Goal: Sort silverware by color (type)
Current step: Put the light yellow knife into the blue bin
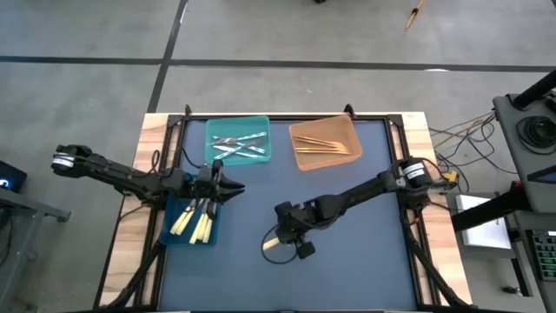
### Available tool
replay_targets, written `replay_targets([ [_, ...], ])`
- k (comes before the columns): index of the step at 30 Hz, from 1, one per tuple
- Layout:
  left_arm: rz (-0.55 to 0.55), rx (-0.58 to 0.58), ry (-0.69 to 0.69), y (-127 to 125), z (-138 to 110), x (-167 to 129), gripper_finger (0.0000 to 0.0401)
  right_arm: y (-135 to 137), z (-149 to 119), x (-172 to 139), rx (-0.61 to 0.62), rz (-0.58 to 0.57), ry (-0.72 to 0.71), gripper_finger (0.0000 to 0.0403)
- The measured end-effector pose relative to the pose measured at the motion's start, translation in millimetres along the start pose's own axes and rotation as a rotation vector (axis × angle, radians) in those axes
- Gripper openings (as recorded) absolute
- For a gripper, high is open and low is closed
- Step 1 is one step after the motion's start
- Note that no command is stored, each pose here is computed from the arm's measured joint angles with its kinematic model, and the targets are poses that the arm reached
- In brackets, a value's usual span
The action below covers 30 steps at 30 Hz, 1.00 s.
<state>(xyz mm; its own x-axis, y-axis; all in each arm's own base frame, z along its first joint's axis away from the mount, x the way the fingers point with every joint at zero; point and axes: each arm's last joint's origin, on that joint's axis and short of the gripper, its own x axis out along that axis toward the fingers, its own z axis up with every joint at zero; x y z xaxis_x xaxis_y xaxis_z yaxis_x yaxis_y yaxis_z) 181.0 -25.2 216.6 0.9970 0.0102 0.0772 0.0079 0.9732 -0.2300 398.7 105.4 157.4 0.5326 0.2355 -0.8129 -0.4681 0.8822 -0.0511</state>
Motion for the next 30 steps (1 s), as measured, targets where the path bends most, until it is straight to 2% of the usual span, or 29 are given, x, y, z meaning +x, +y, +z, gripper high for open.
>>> replay_targets([
  [6, -0.028, -0.025, -0.115, -3, 11, -1, 0.0048, -16, 8, -35, -0.034, -0.038, -0.05, 0.0034],
  [17, -0.034, -0.024, -0.146, -3, 15, -1, 0.0048, -38, 23, -124, -0.095, -0.185, -0.256, 0.0034],
  [25, -0.032, 0.008, -0.158, -3, 16, -2, 0.0048, -40, 10, -133, -0.094, -0.24, -0.366, 0.0034],
  [30, -0.029, 0.052, -0.169, -3, 17, -2, 0.0048, -45, -2, -139, -0.067, -0.369, -0.476, 0.0034],
])
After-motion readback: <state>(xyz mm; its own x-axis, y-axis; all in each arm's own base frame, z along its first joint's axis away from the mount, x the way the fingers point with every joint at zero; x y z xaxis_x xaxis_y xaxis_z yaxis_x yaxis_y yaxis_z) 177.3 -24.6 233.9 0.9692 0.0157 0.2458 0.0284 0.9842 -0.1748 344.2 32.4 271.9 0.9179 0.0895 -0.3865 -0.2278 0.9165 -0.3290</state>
